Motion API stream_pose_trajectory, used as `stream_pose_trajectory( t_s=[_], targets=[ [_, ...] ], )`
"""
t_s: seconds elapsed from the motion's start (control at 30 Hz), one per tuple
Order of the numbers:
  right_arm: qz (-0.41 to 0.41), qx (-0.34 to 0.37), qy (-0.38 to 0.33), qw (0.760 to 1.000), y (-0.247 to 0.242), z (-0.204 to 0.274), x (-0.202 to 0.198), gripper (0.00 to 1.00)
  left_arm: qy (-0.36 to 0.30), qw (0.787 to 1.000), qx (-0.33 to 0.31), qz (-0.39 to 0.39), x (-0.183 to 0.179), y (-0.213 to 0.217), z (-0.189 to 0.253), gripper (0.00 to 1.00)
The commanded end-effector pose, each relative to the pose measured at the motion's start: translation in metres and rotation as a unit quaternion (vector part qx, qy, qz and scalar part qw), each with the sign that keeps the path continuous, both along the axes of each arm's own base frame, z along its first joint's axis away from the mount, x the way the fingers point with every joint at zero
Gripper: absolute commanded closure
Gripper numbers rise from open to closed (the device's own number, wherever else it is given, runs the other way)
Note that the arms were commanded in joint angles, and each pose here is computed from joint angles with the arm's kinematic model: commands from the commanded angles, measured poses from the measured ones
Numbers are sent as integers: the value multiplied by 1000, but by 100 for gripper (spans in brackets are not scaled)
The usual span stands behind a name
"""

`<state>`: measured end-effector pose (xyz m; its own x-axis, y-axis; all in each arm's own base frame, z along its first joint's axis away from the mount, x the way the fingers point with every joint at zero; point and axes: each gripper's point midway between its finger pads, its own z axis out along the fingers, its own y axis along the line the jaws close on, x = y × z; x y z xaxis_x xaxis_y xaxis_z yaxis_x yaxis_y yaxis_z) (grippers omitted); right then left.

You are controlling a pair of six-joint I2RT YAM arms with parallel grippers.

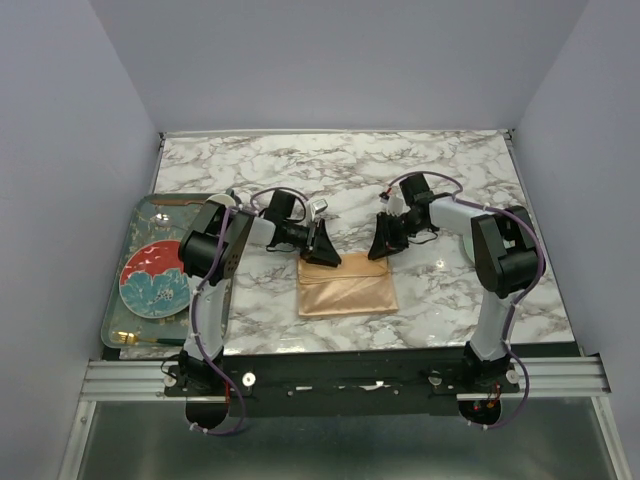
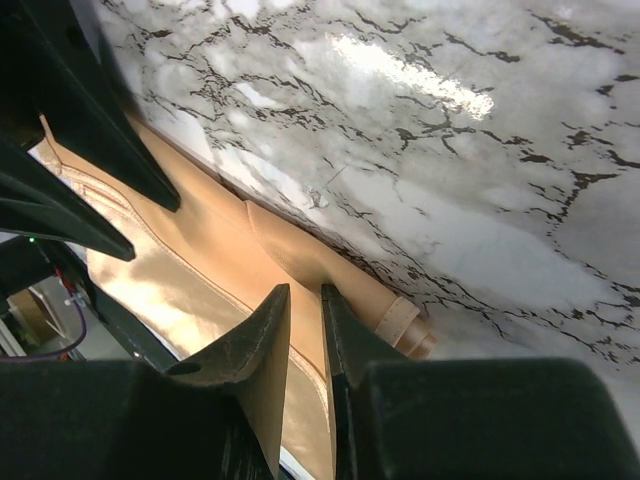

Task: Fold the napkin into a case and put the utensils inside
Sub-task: Smooth out the 2/3-rectangle-folded napkin at the center of the board.

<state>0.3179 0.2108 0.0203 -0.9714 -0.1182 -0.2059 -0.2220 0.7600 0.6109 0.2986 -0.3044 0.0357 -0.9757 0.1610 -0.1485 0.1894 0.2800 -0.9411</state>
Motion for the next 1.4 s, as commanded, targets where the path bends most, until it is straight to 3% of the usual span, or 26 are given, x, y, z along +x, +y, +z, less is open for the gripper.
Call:
stream_pose_trajectory(
  t_s=[0.0,0.4,0.7,0.9,1.07,1.2,1.37],
  targets=[
    [-3,-133,15,991,-46,-45,-8,72,-1,1000,23,-4,-14,19,-17,50],
    [-6,-135,21,991,-46,-46,-8,72,-5,1000,6,5,-21,42,-12,50],
    [25,-67,-2,997,-26,-22,-9,71,-130,991,13,9,15,10,46,71],
    [52,-18,-34,998,-13,11,-10,70,-107,992,65,-20,-6,-11,16,87],
    [81,66,-69,992,5,63,-11,62,-66,990,122,-35,-24,5,-27,99],
    [79,132,-60,986,18,93,-12,57,-62,986,148,-45,-30,12,-44,100],
    [31,160,15,986,18,67,-3,54,-71,983,159,-51,-28,14,-47,100]
  ],
)
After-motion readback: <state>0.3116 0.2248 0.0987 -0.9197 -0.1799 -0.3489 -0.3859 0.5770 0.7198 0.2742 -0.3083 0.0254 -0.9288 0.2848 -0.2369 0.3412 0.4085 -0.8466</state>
